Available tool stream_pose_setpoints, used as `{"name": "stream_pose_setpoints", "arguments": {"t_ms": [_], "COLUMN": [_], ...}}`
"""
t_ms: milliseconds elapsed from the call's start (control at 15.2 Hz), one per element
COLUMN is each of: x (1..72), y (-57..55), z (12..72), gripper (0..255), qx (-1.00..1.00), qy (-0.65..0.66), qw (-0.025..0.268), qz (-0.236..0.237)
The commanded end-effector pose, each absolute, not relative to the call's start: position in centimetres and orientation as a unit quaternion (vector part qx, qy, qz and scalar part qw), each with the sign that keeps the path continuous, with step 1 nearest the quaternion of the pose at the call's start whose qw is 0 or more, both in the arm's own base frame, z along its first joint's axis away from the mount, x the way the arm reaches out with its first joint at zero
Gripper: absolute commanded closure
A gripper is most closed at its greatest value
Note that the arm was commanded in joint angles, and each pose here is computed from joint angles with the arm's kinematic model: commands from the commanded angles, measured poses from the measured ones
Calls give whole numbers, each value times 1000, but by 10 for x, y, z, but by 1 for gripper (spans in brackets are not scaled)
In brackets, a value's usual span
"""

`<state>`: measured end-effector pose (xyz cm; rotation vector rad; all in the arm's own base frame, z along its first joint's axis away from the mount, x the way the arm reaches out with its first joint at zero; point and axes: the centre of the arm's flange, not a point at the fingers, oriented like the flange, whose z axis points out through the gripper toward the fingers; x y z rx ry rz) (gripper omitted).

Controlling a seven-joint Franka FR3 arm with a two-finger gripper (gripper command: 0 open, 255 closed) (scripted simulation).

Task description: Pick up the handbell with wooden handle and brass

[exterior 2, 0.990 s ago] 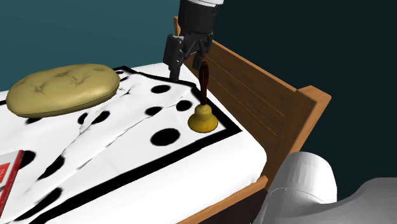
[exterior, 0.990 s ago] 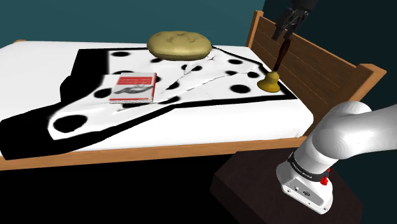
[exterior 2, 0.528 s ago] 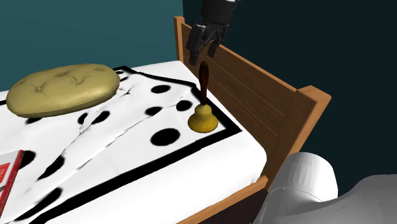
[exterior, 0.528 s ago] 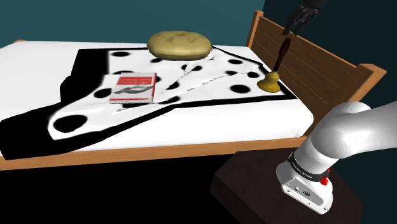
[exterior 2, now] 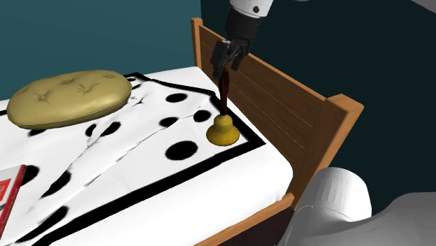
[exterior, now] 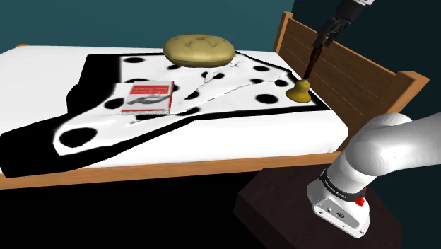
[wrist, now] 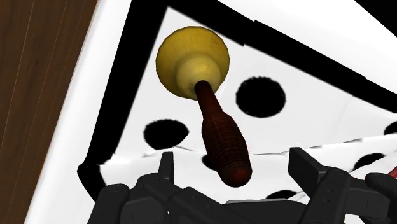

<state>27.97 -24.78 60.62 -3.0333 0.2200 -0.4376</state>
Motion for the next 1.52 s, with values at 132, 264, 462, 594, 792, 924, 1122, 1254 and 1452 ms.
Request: {"name": "stream_pose_setpoints", "arguments": {"t_ms": [132,264,462,594,792,924,1122,1254,1452], "x": [280,280,280,280,279,279,279,279,279], "y": [-247,-247,-248,-248,-247,-248,-248,-248,-248], "z": [598,598,599,599,604,614,630,641,657], "gripper": [255,255,255,255,255,255,255,255,255], "qx": [-987,-987,-987,-987,-987,-987,-987,-987,-987], "qy": [72,72,72,72,72,72,72,72,72], "qw": [34,34,34,34,34,34,34,34,34], "qz": [-143,-143,-143,-143,-143,-143,-143,-143,-143]}}
